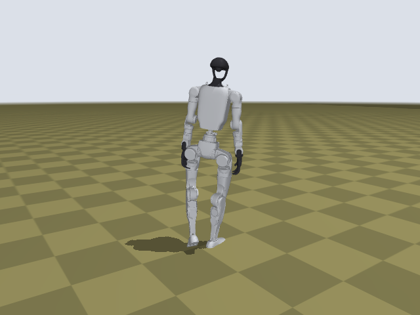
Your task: In place motions
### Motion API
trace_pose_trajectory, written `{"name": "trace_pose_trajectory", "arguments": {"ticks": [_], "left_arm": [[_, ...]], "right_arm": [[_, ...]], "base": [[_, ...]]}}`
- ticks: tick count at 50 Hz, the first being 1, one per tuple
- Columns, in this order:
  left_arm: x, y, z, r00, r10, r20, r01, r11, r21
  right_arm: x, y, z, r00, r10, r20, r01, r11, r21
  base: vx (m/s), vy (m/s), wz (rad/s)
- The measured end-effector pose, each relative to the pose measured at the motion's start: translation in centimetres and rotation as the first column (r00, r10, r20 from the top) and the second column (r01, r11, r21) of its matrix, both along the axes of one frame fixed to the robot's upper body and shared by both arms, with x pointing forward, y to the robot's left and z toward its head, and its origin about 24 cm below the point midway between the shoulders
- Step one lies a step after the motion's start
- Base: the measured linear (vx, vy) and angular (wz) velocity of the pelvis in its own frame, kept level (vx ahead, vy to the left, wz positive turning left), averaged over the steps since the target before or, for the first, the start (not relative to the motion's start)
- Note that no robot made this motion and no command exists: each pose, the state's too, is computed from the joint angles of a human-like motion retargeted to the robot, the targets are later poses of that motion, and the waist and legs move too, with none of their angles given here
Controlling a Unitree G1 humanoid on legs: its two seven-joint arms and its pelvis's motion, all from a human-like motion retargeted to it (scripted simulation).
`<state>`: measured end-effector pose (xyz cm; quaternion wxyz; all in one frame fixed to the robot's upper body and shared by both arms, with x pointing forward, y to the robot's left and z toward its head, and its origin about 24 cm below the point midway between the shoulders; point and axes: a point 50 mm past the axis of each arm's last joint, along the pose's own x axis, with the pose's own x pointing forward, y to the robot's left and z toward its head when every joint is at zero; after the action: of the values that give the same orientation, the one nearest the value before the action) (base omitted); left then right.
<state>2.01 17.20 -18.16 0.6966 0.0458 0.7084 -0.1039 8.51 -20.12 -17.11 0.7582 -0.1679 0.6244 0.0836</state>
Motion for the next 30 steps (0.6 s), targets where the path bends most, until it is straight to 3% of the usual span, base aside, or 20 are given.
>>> {"name": "trace_pose_trajectory", "arguments": {"ticks": [6,12,23,30], "left_arm": [[-0.1,-0.2,0.0,1.0,-0.01,0.003,0.01,1.0,0.001],[-1.3,-0.8,-0.1,0.999,0.002,-0.034,-0.003,1.0,-0.017],[-2.8,0.8,0.1,0.996,0.006,-0.09,-0.003,0.999,0.039],[-3.3,0.9,0.1,0.99,0.085,-0.113,-0.081,0.996,0.042]], "right_arm": [[1.1,0.3,0.3,0.997,0.054,0.058,-0.055,0.999,0.003],[-2.6,-0.9,-0.3,0.993,0.053,-0.104,-0.058,0.997,-0.044],[-11.4,-0.9,-0.3,0.908,-0.208,-0.364,0.188,0.978,-0.091],[-13.6,-0.7,-0.1,0.885,-0.196,-0.421,0.173,0.98,-0.094]], "base": [[0.18,0.13,-1.58],[0.25,0.21,-0.83],[0.18,0.16,-0.57],[0.1,0.04,-0.28]]}}
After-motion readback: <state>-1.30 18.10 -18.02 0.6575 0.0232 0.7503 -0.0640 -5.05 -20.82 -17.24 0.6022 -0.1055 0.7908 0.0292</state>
